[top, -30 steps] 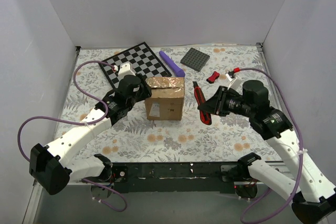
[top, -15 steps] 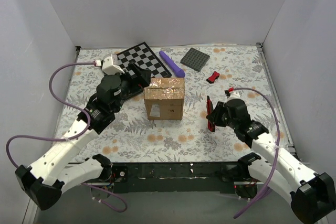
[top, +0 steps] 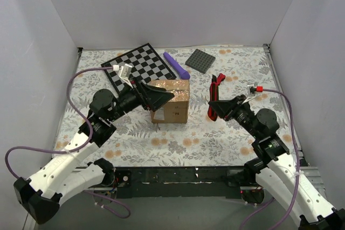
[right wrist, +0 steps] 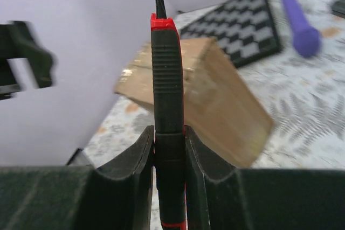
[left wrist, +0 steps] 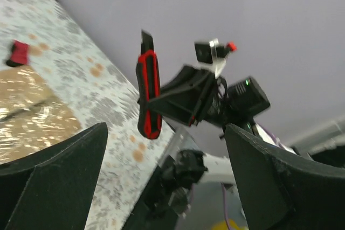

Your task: Unpack the express box

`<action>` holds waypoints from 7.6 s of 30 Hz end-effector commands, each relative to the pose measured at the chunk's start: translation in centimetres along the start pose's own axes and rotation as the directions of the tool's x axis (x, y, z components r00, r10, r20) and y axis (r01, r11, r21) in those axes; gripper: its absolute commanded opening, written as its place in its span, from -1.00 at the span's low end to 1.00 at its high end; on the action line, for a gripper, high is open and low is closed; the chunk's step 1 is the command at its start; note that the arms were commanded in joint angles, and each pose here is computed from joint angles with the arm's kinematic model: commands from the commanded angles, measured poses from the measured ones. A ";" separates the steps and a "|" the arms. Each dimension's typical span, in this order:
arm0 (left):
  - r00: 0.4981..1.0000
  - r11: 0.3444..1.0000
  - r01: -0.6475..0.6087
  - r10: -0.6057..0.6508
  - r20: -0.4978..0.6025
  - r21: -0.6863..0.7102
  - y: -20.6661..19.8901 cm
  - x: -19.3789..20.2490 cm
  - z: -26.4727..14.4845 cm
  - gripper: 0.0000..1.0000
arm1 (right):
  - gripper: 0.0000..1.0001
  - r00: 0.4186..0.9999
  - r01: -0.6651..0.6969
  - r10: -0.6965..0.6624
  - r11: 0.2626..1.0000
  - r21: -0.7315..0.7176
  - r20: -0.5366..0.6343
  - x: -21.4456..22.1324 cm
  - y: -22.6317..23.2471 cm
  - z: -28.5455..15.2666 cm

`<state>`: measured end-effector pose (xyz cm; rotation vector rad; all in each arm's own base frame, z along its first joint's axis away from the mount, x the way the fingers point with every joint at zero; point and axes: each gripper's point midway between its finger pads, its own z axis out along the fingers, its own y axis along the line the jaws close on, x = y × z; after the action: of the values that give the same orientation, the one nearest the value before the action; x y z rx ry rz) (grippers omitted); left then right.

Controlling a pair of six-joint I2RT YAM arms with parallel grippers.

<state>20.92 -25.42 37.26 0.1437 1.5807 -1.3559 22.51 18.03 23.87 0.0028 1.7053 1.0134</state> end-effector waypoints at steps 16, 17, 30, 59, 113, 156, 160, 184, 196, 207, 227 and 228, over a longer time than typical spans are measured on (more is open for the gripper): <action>0.979 0.882 0.080 0.017 -0.201 0.464 -8.0 4.0 4.3 0.62 | -0.97 0.984 -0.118 0.006 0.769 -0.628 -0.177 -3.6 16.0 -3.2; 0.975 0.888 0.070 0.034 -0.218 0.454 -7.6 4.8 5.1 0.57 | -0.97 0.984 -0.117 0.004 0.770 -0.627 -0.179 -3.5 16.0 -3.3; 0.985 0.921 0.060 0.008 -0.174 0.384 -5.8 5.4 6.8 -1.00 | -0.97 0.972 -0.134 -0.020 0.772 -0.622 -0.233 -1.9 15.4 -3.3; 0.949 0.369 0.315 -0.128 0.288 -0.875 18.0 6.2 -16.5 -1.00 | 0.61 0.995 0.067 -0.084 0.961 -0.267 -0.055 -5.0 9.8 -0.6; 0.946 0.638 0.205 -0.324 -0.017 -0.742 19.4 9.2 -6.8 -0.99 | -0.03 0.906 0.258 -0.257 0.965 -0.041 -0.336 -2.0 -1.4 21.6; 0.989 0.743 0.133 -0.139 0.043 -0.656 18.1 0.3 1.8 0.26 | 0.64 0.556 0.634 -0.355 0.766 0.108 -0.752 -0.5 7.6 8.9; 0.989 0.737 0.134 -0.140 0.044 -0.663 18.0 0.5 1.2 0.26 | 0.65 0.522 0.653 -0.351 0.751 0.100 -0.777 0.9 7.3 9.1; 0.960 0.745 0.219 -0.279 0.004 -0.630 17.4 4.6 -0.5 0.25 | 0.63 0.444 0.684 -0.317 0.724 0.089 -0.838 6.2 6.3 10.3; 0.965 0.820 0.215 -0.263 -0.016 -0.530 13.5 2.0 0.8 0.34 | 0.03 0.491 0.697 -0.336 0.705 0.131 -0.803 4.7 6.3 10.3; 0.966 0.809 0.188 -0.256 -0.046 -0.557 14.0 2.3 0.9 0.35 | -0.41 0.557 0.673 -0.349 0.721 0.164 -0.754 2.0 7.6 9.1; 0.927 0.876 0.189 -0.309 -0.214 -0.444 9.9 2.9 3.9 0.49 | -0.71 0.761 0.281 -0.136 0.950 0.134 -0.634 0.7 8.0 8.0; 0.924 0.877 0.182 -0.307 -0.227 -0.444 9.8 3.2 4.0 0.48 | -0.72 0.759 0.254 -0.127 0.961 0.110 -0.639 0.9 8.5 7.9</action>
<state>29.72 -24.93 28.32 -0.2437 2.1201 -1.1315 24.37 25.82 24.22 -0.4799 2.4971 0.4126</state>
